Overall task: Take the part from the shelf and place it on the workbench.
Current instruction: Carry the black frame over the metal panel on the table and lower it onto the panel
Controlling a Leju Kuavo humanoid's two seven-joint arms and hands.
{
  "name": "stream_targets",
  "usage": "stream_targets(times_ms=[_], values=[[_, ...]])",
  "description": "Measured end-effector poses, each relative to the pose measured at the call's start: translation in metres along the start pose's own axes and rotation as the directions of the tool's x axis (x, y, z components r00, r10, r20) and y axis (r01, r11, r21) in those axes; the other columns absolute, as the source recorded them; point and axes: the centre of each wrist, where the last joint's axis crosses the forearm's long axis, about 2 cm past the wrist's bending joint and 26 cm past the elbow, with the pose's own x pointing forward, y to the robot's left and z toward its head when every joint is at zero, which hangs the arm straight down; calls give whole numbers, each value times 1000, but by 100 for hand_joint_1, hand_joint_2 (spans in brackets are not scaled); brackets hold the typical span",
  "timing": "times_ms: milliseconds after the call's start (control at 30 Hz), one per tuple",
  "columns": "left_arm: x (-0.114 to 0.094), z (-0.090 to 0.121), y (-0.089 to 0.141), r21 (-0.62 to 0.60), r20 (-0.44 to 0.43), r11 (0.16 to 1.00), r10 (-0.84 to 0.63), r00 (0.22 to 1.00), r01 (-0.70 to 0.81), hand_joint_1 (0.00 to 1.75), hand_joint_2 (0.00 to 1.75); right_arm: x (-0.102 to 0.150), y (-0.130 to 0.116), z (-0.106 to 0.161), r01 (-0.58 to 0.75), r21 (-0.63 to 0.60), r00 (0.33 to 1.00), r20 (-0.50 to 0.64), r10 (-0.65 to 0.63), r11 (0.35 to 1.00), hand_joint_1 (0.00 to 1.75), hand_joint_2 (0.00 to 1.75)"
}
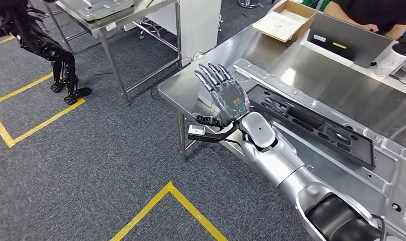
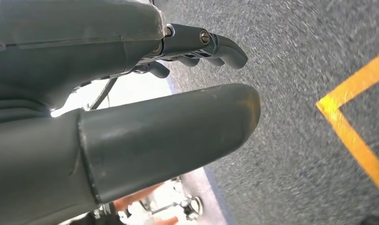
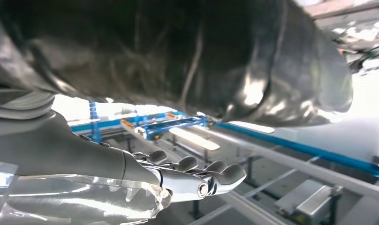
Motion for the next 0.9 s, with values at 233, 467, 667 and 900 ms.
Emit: stream_targets(times_ms=[233,467,667,900], values=[[-1,0,0,3,-3,1000,2,1000,-2,0,0,2,2,3,2,7,1000,7,-2,1000,0,0],[-2,0,-1,4,-8,1000,3,1000,-3,0,0,11,-1,-2,5,-8,1000,21,-4,1000,0,0],[1,0,0,8,-4,1000,-5,1000,5,0,0,17,0,-3,0,-9,1000,25,0,1000,0,0],[1,0,1,11,-5,1000,-5,1000,5,0,0,19,0,-4,2,-17,999,32,-1,1000,0,0]])
